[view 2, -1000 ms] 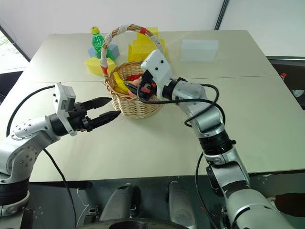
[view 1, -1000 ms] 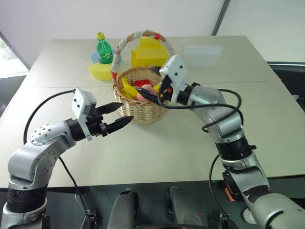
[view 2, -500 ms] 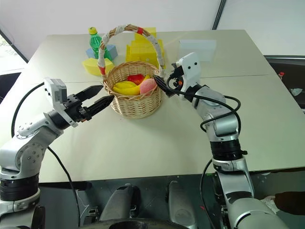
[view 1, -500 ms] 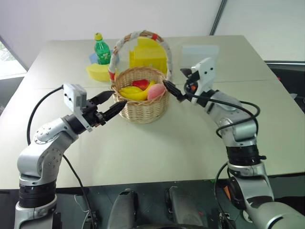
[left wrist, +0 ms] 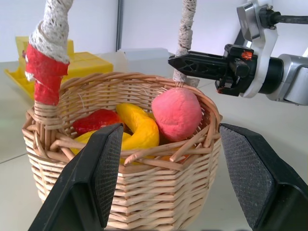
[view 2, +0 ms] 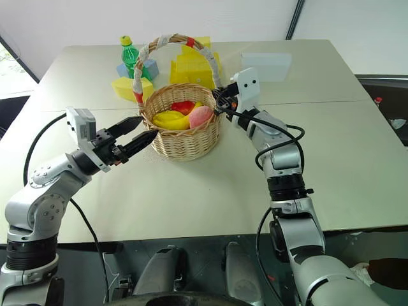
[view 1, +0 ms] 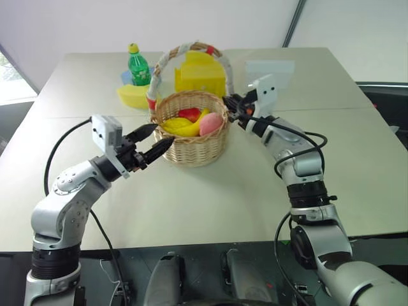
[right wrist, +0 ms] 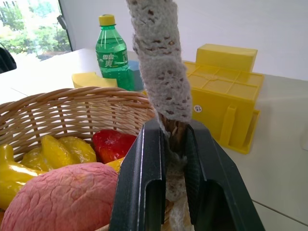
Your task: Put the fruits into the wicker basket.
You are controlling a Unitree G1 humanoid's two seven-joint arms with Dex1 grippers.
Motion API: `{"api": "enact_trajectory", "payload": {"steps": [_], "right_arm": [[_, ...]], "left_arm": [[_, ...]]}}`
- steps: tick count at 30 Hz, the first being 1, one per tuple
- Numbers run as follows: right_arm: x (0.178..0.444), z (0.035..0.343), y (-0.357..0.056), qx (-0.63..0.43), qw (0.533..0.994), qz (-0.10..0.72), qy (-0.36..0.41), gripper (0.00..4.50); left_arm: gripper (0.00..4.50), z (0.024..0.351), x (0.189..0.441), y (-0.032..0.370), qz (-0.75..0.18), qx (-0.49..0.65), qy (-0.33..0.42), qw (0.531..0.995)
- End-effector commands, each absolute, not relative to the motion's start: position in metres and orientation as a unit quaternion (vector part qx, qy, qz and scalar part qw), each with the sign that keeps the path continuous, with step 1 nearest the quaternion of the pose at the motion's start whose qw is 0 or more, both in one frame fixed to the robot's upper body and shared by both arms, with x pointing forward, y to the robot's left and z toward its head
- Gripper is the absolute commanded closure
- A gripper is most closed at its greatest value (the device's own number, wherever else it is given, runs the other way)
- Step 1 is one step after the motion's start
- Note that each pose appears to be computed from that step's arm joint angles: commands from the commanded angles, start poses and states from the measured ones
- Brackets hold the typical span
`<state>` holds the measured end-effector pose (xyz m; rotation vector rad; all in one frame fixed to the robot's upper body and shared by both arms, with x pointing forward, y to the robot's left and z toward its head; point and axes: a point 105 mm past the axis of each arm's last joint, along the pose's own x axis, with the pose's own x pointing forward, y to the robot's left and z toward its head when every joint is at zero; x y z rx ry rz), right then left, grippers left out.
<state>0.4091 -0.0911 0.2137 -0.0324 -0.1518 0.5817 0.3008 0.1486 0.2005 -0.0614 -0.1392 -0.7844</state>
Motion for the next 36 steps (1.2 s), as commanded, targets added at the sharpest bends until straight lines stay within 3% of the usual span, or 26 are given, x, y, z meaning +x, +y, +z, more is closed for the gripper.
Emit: {"api": "enact_trajectory", "payload": {"steps": [1, 8, 12, 18, 22, 26, 32, 36], "right_arm": [[0.398, 0.255, -0.12, -0.016, 0.958, 0.245, -0.151, 4.49], [0.385, 0.273, -0.238, -0.064, 0.984, 0.041, -0.164, 4.49], [0.381, 0.258, -0.311, -0.054, 0.986, -0.101, -0.125, 4.49], [0.381, 0.245, -0.339, -0.026, 0.982, -0.149, -0.113, 4.49], [0.374, 0.245, -0.34, -0.019, 0.982, -0.144, -0.122, 2.59], [0.355, 0.256, -0.344, -0.044, 0.978, -0.146, -0.141, 0.41], [0.312, 0.256, -0.344, -0.127, 0.979, -0.095, -0.129, 0.41], [0.299, 0.224, -0.304, -0.195, 0.977, 0.05, -0.066, 0.41]], "left_arm": [[1.12, 0.211, 0.297, 0.141, -0.392, -0.016, -0.094, 0.915], [1.12, 0.211, 0.304, 0.134, -0.404, -0.021, -0.094, 0.91], [1.12, 0.21, 0.312, 0.124, -0.412, -0.032, -0.097, 0.905], [1.12, 0.21, 0.313, 0.111, -0.427, -0.036, -0.104, 0.898], [1.12, 0.209, 0.309, 0.106, -0.441, -0.036, -0.104, 0.891], [1.12, 0.21, 0.31, 0.104, -0.449, -0.032, -0.101, 0.887], [1.12, 0.205, 0.317, 0.118, -0.435, -0.015, -0.086, 0.896], [1.12, 0.19, 0.328, 0.146, -0.383, 0.013, -0.057, 0.922]]}}
